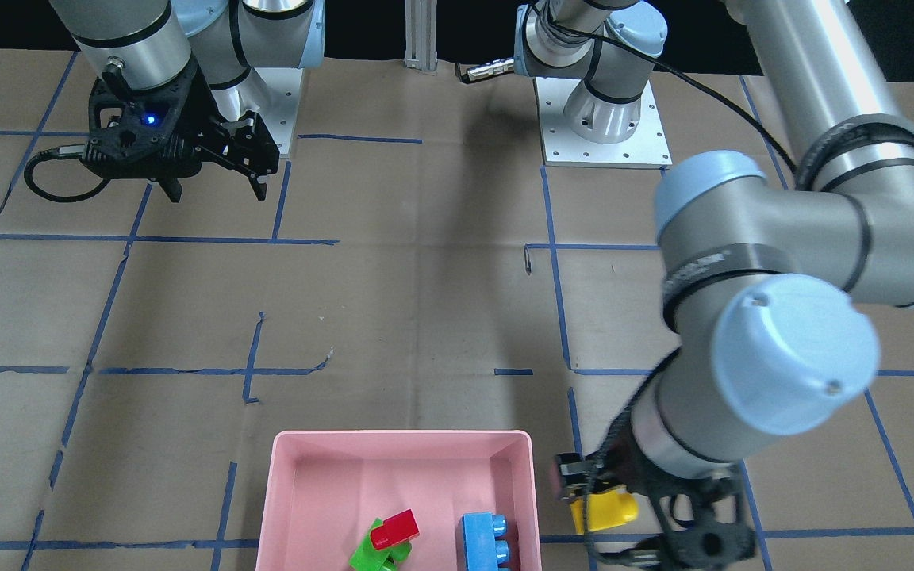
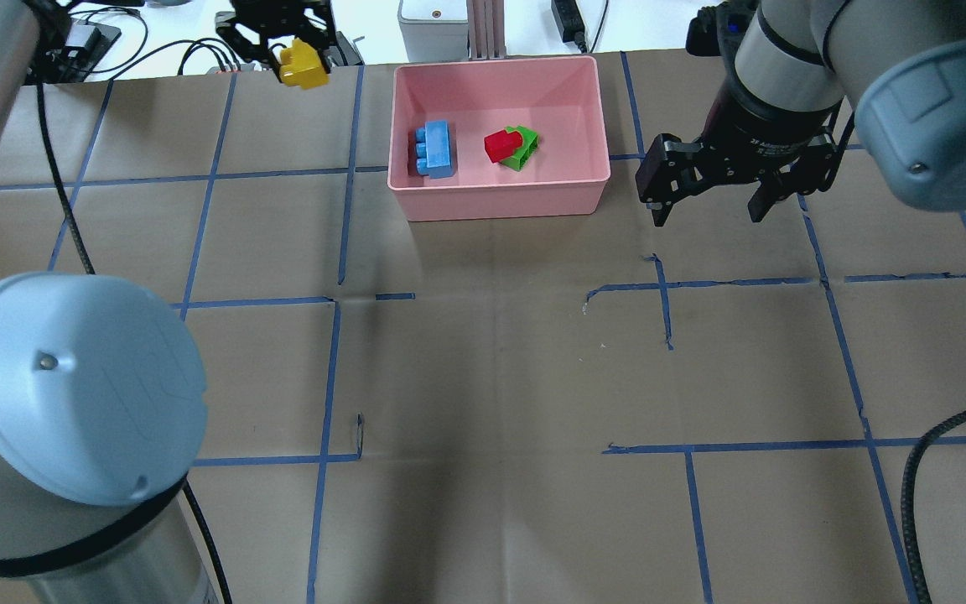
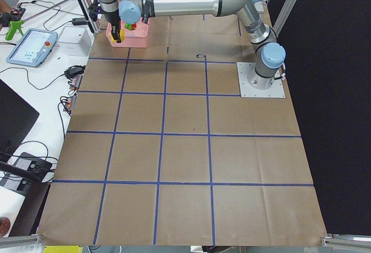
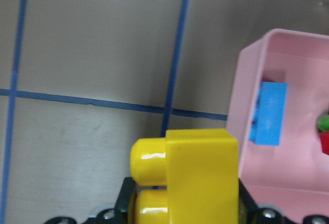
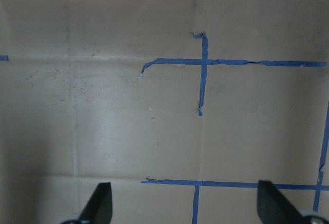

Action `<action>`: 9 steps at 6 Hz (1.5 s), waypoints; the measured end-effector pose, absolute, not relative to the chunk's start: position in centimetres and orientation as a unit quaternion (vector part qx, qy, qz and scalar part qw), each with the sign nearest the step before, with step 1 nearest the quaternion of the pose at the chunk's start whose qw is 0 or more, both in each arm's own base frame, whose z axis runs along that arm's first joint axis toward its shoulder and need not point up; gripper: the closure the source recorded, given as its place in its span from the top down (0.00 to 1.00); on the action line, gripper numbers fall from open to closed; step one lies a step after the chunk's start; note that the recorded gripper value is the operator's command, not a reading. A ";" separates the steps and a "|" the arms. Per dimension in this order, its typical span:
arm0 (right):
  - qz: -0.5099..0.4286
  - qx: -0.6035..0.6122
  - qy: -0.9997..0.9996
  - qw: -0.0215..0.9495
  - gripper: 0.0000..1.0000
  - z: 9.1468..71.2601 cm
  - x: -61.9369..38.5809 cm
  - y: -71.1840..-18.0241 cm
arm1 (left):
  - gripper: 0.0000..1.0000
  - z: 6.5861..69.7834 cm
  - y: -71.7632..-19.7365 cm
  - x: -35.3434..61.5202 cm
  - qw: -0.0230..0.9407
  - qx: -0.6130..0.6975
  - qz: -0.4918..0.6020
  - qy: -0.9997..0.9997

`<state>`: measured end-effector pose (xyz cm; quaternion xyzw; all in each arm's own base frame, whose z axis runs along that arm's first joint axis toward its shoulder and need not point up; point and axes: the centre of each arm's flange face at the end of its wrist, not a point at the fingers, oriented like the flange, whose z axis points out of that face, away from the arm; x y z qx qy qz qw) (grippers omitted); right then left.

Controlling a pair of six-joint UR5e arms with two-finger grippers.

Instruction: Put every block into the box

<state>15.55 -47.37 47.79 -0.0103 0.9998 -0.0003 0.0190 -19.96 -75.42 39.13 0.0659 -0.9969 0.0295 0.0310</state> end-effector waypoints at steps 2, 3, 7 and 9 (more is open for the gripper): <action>-0.002 -0.009 1.000 0.019 1.00 47.8 15.5 -47.4 | 0.24 34.0 -75.8 -26.2 0.030 0.058 0.029 -0.997; -0.001 -0.010 1.000 0.018 1.00 47.8 15.5 -47.4 | 0.60 31.2 -76.6 -27.1 0.031 0.057 0.033 -0.997; 0.000 -0.010 1.000 0.017 1.00 47.7 15.5 -47.4 | 0.99 29.2 -77.1 -29.9 0.010 0.052 0.084 -0.995; -0.001 -0.010 1.000 0.017 1.00 47.7 15.4 -47.4 | 0.99 37.4 -74.3 -27.1 0.002 0.036 0.077 -0.996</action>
